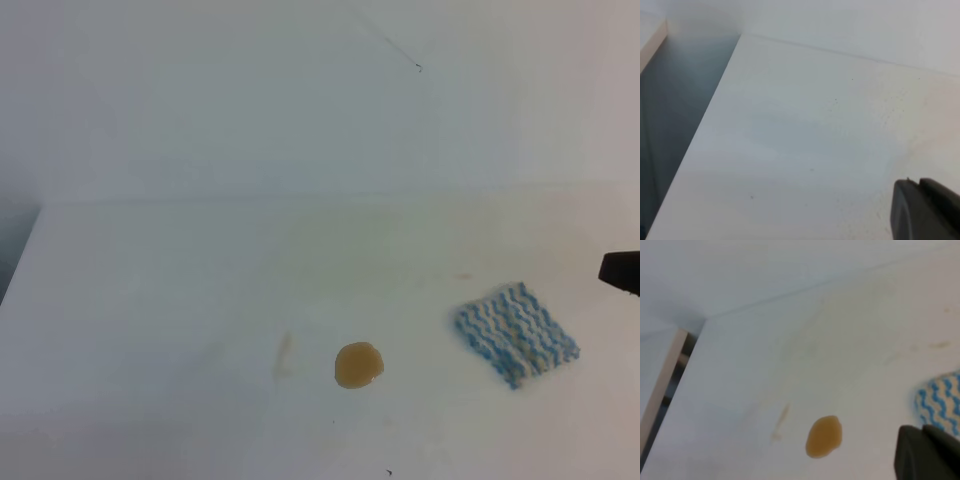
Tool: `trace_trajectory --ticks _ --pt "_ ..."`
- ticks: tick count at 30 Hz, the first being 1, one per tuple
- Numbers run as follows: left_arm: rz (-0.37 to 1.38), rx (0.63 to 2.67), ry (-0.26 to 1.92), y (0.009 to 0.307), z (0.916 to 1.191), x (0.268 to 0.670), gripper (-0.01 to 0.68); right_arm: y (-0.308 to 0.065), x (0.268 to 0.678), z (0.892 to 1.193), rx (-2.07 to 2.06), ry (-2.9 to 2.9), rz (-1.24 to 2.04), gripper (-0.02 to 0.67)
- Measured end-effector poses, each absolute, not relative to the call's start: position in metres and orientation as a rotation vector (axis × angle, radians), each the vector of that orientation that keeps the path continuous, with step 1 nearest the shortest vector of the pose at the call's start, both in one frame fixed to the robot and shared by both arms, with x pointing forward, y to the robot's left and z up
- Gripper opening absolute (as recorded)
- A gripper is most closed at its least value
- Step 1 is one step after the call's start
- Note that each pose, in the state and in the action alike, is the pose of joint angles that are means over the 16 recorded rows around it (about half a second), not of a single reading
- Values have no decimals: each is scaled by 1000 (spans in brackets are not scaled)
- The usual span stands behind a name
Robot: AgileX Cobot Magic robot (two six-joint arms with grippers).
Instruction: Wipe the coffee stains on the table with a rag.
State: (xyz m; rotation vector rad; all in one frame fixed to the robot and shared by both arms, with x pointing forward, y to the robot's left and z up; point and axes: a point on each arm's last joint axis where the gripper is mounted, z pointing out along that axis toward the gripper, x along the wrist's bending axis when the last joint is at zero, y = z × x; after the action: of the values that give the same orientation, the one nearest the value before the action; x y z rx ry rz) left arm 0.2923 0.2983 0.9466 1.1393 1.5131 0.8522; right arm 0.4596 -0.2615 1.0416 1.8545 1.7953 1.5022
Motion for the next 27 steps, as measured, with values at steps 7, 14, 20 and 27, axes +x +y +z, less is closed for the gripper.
trace_trajectory --ticks 7,14,20,27 --pt "852 1139 1513 298 947 292 1 -249 474 1022 1793 1950 1424 -3" --pt "852 1139 1513 298 947 292 1 -224 488 1012 1672 2114 1287 -3" --pt "852 1139 1513 298 947 292 1 -203 506 1007 1627 2222 1148 -3" --pt "852 1139 1513 298 947 292 1 -195 527 999 1655 2335 886 -2"
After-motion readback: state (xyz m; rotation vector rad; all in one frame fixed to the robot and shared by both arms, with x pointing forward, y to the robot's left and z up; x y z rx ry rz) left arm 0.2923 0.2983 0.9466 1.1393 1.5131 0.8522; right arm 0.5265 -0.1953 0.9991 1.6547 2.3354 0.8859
